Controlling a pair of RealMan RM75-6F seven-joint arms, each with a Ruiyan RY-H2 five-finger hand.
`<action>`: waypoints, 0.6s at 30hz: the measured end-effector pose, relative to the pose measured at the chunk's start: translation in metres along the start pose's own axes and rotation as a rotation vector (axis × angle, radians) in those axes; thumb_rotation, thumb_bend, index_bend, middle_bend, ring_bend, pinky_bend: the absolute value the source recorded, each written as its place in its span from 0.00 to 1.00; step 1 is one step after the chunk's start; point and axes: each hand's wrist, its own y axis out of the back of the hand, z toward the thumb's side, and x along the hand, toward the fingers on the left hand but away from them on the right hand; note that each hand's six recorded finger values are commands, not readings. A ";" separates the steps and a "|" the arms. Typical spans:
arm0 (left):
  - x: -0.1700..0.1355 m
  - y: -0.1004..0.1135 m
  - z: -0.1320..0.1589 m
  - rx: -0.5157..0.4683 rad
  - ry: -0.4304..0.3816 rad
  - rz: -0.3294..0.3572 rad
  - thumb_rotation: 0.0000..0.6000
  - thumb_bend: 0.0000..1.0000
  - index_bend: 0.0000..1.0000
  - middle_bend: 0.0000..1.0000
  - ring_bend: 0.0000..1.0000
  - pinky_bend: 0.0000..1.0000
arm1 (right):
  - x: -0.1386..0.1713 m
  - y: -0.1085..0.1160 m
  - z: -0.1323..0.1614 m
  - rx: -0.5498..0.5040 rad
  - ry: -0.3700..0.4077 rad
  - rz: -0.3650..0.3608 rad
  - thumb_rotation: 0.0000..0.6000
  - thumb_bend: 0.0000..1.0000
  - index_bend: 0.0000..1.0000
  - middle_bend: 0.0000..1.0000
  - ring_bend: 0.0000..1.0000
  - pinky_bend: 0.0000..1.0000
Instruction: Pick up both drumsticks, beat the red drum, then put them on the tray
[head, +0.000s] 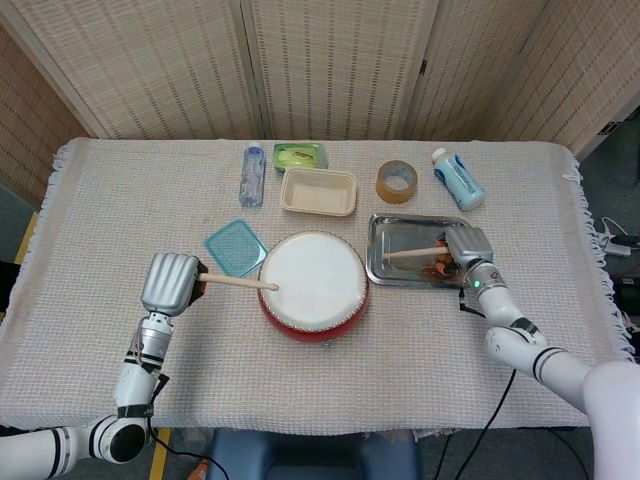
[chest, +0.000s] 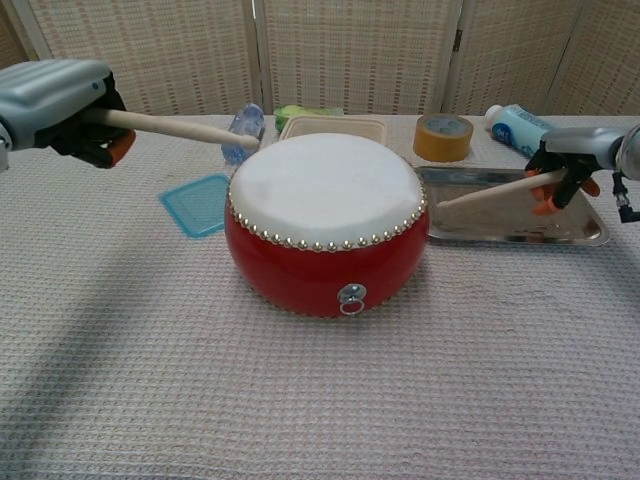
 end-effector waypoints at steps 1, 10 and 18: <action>0.000 0.000 -0.001 0.003 0.000 0.000 1.00 0.68 1.00 1.00 1.00 1.00 | -0.002 0.000 0.001 -0.009 0.001 -0.002 1.00 0.19 0.51 0.52 0.34 0.63; 0.000 0.000 -0.005 0.007 0.003 -0.001 1.00 0.68 1.00 1.00 1.00 1.00 | -0.009 -0.003 0.003 -0.007 0.006 -0.003 1.00 0.18 0.38 0.41 0.23 0.51; -0.002 0.005 0.001 -0.041 -0.008 -0.006 1.00 0.68 1.00 1.00 1.00 1.00 | -0.001 0.005 0.002 0.017 0.036 -0.007 1.00 0.18 0.23 0.32 0.15 0.40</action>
